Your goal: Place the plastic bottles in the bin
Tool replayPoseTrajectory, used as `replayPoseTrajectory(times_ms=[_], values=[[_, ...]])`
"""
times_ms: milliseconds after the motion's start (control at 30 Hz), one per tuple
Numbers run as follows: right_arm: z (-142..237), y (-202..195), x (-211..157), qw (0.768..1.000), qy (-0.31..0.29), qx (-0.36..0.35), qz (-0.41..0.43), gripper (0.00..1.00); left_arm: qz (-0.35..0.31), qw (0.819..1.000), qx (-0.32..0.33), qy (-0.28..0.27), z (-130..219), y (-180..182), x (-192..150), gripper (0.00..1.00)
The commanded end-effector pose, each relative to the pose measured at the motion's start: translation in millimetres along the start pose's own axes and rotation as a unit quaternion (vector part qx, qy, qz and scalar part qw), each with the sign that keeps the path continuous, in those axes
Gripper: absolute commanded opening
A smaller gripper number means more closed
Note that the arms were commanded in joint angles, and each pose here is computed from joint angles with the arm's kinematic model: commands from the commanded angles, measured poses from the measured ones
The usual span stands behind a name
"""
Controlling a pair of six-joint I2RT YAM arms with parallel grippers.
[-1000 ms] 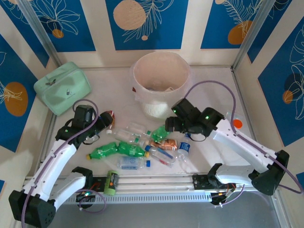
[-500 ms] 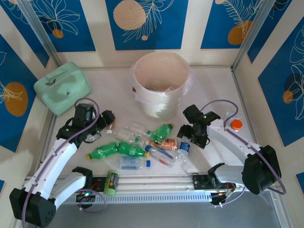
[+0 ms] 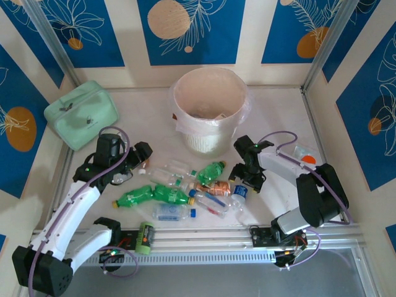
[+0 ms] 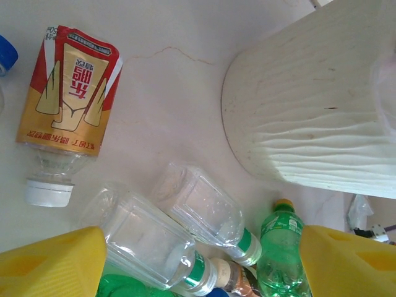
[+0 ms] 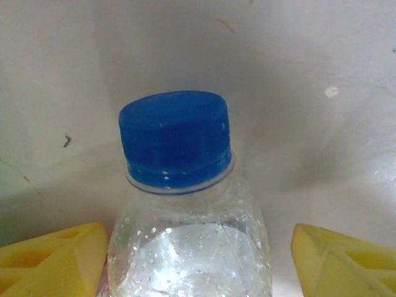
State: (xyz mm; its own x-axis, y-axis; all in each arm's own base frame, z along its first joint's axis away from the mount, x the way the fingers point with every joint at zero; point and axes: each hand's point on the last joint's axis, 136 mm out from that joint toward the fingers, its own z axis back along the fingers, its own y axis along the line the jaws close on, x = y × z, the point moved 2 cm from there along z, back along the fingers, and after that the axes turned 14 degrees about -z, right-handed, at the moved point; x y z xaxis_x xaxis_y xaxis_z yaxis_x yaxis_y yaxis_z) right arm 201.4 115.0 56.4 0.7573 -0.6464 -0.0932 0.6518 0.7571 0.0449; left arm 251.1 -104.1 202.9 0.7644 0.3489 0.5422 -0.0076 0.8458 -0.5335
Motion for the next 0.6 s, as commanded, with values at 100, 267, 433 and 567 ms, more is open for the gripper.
replayPoseTrajectory(times_ms=[100, 267, 433, 567], values=[[-1.7, 6.8, 4.5, 1.0, 0.014, 0.006, -0.005, 0.74, -0.003, 0.999, -0.03, -0.018, 7.9, -12.3, 10.1, 0.81], [-5.1, 6.6, 5.4, 1.0, 0.022, 0.003, -0.009, 0.68, -0.003, 0.999, -0.04, -0.018, 6.6, -15.7, 11.4, 0.81], [-2.3, 4.2, 5.7, 1.0, 0.016, 0.003, -0.012, 0.62, -0.005, 0.999, -0.045, -0.02, 7.3, -17.6, 12.7, 0.81], [3.8, 1.2, 6.8, 1.0, 0.004, 0.009, -0.016, 0.56, -0.008, 0.998, -0.049, -0.023, 8.6, -20.6, 15.1, 0.82]])
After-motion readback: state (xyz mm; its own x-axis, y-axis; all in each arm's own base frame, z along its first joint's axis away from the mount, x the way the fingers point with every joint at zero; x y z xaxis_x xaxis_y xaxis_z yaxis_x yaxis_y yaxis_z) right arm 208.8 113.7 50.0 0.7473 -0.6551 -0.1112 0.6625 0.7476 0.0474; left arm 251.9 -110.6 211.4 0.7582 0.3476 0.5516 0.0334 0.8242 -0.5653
